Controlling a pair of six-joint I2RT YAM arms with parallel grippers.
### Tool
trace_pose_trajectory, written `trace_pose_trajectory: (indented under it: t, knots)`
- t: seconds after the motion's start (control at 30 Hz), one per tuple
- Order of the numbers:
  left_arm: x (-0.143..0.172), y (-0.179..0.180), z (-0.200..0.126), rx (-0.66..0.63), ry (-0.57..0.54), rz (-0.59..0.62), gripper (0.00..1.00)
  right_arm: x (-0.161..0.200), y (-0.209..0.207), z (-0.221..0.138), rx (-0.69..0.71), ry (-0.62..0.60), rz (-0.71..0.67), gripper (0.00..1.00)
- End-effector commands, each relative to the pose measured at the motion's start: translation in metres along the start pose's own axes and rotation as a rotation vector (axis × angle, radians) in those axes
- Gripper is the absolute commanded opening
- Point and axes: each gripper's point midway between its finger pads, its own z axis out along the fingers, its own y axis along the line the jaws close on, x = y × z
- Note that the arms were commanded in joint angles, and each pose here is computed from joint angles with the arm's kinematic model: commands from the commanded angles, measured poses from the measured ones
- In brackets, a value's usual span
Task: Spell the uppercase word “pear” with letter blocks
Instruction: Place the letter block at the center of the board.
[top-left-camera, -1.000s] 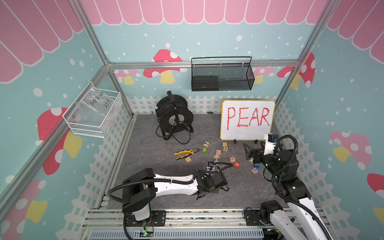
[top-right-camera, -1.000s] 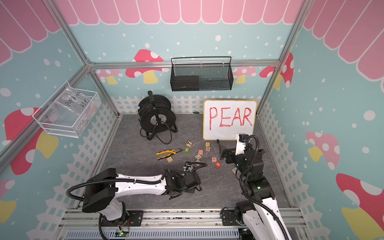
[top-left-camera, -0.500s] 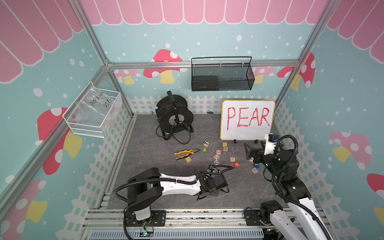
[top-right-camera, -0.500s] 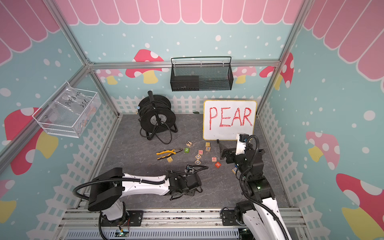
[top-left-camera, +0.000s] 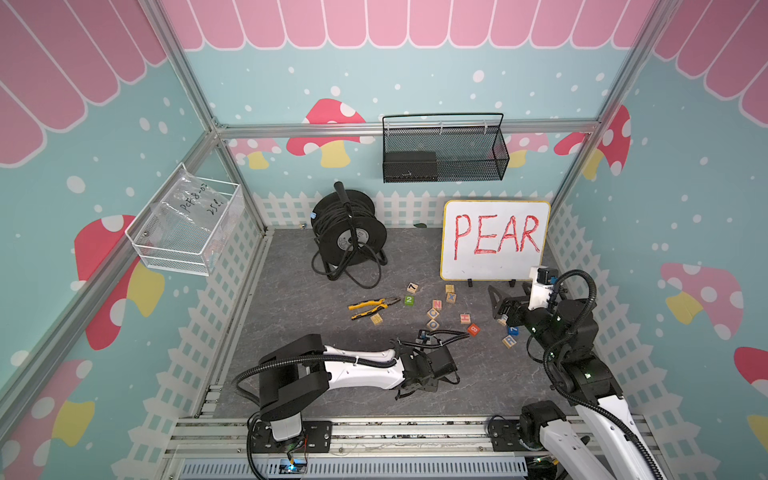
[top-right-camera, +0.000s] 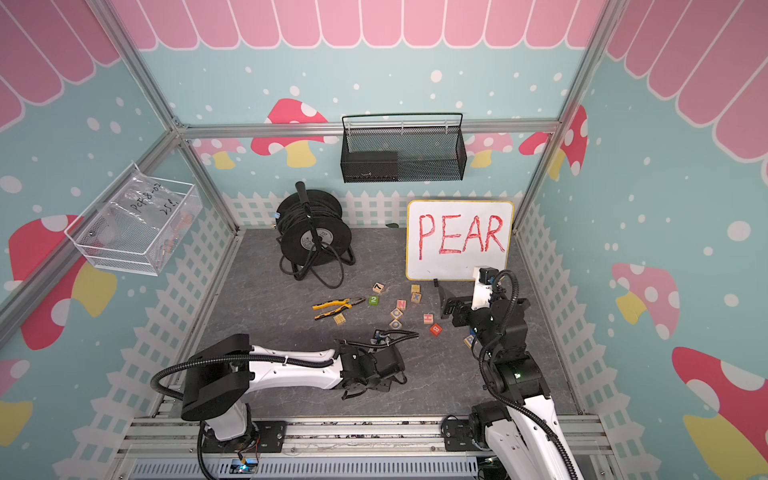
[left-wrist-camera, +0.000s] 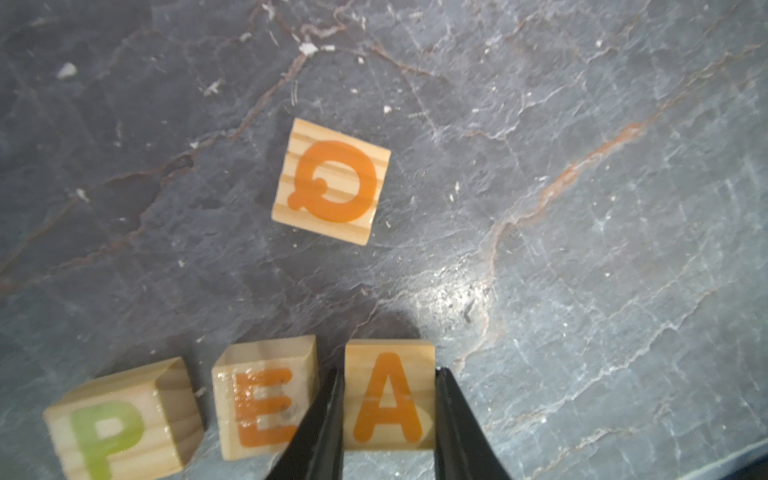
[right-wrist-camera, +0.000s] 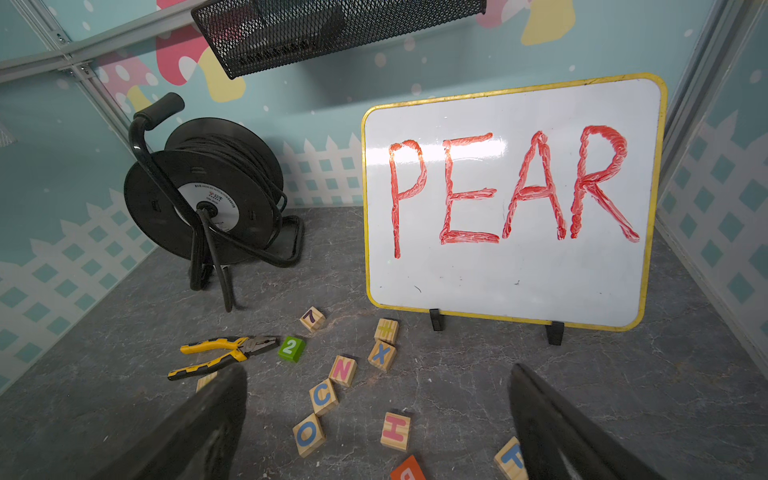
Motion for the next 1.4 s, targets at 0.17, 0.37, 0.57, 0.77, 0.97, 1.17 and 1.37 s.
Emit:
trace_pose_trajectory:
  t: [0.17, 0.37, 0.57, 0.77, 0.97, 1.17, 1.37]
  knots:
    - [0.0006, 0.0096, 0.0099, -0.043, 0.027, -0.027, 0.28, -0.001, -0.0009, 0.0003, 0.007, -0.011, -0.011, 0.99]
    - [0.0009, 0.012, 0.009, -0.048, 0.028, -0.037, 0.29, -0.0009, -0.0014, 0.0006, 0.01, -0.011, -0.011, 0.99]
    - [0.0042, 0.0144, 0.0089, -0.052, 0.036, -0.046, 0.3, -0.0005, -0.0011, 0.0016, 0.008, -0.009, -0.011, 0.99]
    - [0.0044, 0.015, 0.0085, -0.056, 0.036, -0.046, 0.34, -0.0002, -0.0015, 0.002, 0.01, -0.008, -0.01, 0.99]
    - [0.0038, 0.0143, 0.0079, -0.059, 0.033, -0.044, 0.38, -0.0006, -0.0019, 0.0017, 0.012, -0.009, -0.012, 0.99]
    - [0.0027, 0.0098, 0.0054, -0.054, 0.024, -0.027, 0.43, -0.0005, -0.0016, 0.0026, 0.011, -0.006, -0.012, 0.99]
    - [0.0014, 0.008, 0.0034, -0.052, 0.012, -0.018, 0.44, -0.0005, -0.0032, 0.0026, 0.019, -0.006, -0.013, 0.99]
